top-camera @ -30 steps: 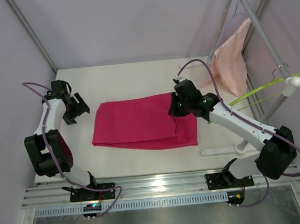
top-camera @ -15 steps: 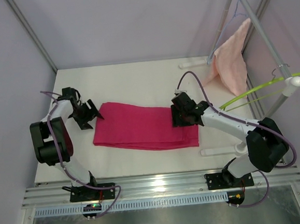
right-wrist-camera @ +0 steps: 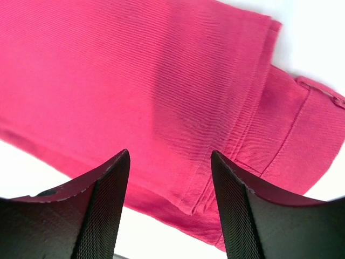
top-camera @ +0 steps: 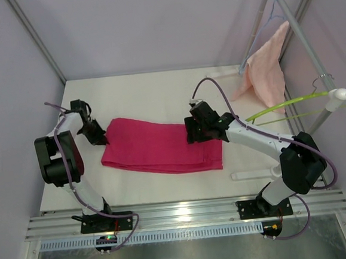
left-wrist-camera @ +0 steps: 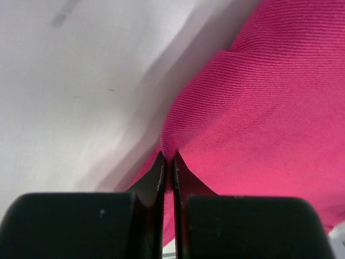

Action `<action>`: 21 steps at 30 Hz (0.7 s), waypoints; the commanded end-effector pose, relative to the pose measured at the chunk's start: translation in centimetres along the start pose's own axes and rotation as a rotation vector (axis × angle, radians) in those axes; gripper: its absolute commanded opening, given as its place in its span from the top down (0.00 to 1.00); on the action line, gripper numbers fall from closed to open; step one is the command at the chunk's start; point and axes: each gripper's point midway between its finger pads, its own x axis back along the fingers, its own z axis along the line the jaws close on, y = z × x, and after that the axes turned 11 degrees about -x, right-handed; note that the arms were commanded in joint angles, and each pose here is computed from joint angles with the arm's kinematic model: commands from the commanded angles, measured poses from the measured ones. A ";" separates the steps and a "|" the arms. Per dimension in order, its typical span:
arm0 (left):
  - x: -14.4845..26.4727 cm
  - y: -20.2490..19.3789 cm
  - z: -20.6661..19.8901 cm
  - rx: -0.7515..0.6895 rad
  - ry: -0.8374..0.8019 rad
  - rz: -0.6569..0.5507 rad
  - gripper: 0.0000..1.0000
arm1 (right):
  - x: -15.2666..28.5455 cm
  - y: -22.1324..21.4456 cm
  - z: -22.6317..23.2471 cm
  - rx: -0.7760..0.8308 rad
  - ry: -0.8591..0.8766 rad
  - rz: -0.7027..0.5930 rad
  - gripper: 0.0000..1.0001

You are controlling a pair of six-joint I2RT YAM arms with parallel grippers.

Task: Place the trousers on the hanger
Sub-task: Fold the trousers

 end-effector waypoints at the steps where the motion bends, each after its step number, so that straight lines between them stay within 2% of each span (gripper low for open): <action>1: 2.9 2.2 5.6 0.064 0.226 -0.099 1.00 | 0.3 1.4 5.2 0.086 0.168 -0.033 0.35; 5: 4.0 1.4 9.0 0.097 0.368 -0.114 1.00 | -1.7 0.9 6.0 0.079 0.163 -0.010 0.34; 6: 4.8 1.3 10.3 0.108 0.453 -0.135 1.00 | -2.2 0.8 6.1 0.074 0.157 -0.001 0.34; 10: 5.3 0.9 11.6 0.108 0.527 -0.138 0.98 | -3.6 0.8 7.8 0.075 0.171 0.013 0.34; 15: 5.4 0.4 12.0 0.137 0.532 -0.128 0.97 | -6.4 0.2 8.0 0.049 0.140 0.047 0.34; 19: 5.4 0.3 12.0 0.141 0.532 -0.124 0.96 | -7.7 -0.7 9.0 0.046 0.188 0.086 0.34; 21: 5.4 0.2 12.0 0.154 0.518 -0.122 0.96 | -8.0 -1.0 9.2 0.043 0.200 0.099 0.37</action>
